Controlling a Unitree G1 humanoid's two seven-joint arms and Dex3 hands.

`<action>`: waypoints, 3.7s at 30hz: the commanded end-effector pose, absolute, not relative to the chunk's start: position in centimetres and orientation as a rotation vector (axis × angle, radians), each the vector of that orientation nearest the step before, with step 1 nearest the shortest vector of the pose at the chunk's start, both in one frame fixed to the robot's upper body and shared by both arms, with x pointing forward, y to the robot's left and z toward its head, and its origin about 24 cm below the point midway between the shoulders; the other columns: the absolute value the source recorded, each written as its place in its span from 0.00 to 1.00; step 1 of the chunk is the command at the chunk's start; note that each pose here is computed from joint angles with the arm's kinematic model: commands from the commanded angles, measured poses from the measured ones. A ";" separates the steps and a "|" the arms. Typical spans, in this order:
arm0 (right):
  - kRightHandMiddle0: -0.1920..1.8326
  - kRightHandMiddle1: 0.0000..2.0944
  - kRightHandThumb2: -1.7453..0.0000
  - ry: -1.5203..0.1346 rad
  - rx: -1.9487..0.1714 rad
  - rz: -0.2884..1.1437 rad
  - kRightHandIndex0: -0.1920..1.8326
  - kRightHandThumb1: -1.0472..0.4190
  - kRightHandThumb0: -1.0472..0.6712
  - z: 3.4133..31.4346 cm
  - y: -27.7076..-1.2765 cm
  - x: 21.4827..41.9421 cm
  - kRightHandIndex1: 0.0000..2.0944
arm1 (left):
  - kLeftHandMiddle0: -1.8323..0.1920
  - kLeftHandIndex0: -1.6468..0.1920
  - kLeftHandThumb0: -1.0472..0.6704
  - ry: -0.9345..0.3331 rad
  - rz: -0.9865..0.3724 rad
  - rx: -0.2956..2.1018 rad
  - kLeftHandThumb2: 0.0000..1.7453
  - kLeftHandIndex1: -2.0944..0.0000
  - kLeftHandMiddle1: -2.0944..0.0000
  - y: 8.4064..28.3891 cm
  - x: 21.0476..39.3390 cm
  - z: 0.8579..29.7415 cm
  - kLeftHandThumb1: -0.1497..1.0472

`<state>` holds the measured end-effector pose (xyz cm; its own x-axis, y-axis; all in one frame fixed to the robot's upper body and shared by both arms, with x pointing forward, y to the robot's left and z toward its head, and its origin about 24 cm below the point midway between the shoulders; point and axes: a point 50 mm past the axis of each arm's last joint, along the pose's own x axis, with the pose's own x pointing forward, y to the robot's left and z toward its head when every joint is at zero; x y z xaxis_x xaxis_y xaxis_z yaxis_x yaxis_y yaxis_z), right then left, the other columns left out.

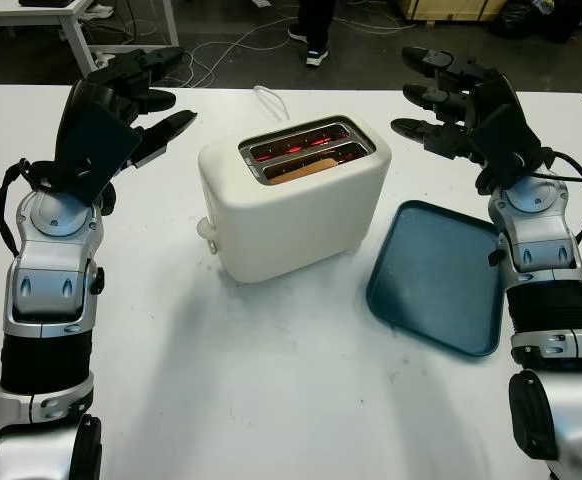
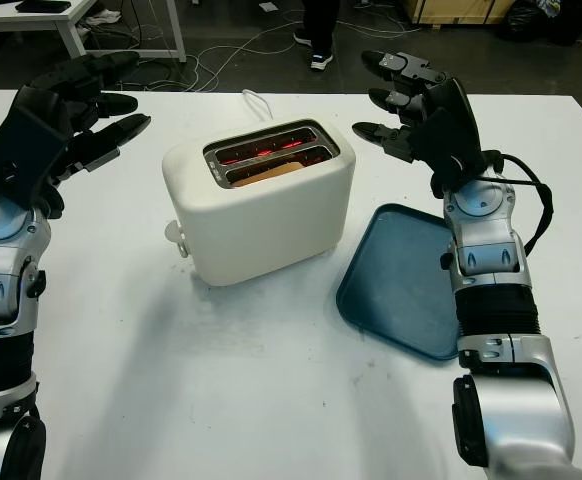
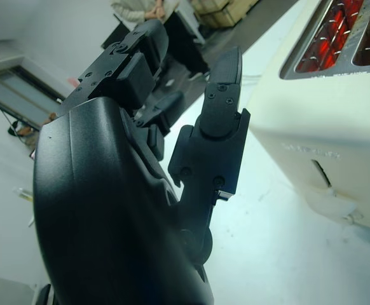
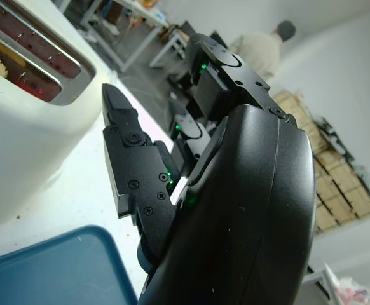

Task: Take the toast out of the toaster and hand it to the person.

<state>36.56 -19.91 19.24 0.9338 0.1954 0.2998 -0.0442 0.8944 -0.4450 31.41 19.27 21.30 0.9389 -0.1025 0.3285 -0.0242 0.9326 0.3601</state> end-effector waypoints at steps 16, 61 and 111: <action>0.39 0.00 1.00 -0.383 -0.457 0.127 0.42 0.14 0.58 19.9 -19.8 36.4 0.00 | 0.80 0.60 0.43 -0.384 -0.039 0.382 0.05 0.95 0.56 19.3 31.3 21.6 0.89; 0.39 0.00 1.00 -0.362 -0.452 0.152 0.42 0.16 0.52 19.5 -19.3 36.6 0.00 | 0.78 0.61 0.43 -0.374 -0.049 0.391 0.01 0.92 0.58 19.3 31.1 21.4 0.89; 0.40 0.01 1.00 -0.367 -0.488 0.149 0.44 0.16 0.53 19.6 -19.6 36.6 0.01 | 0.78 0.63 0.41 -0.378 -0.046 0.393 0.01 0.89 0.57 19.3 31.1 21.4 0.89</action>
<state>36.55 -19.51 19.20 0.9319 0.2183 0.2898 -0.0569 0.8767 -0.4777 31.14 19.47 20.86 0.9376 -0.1063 0.3312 -0.0267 0.9273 0.3734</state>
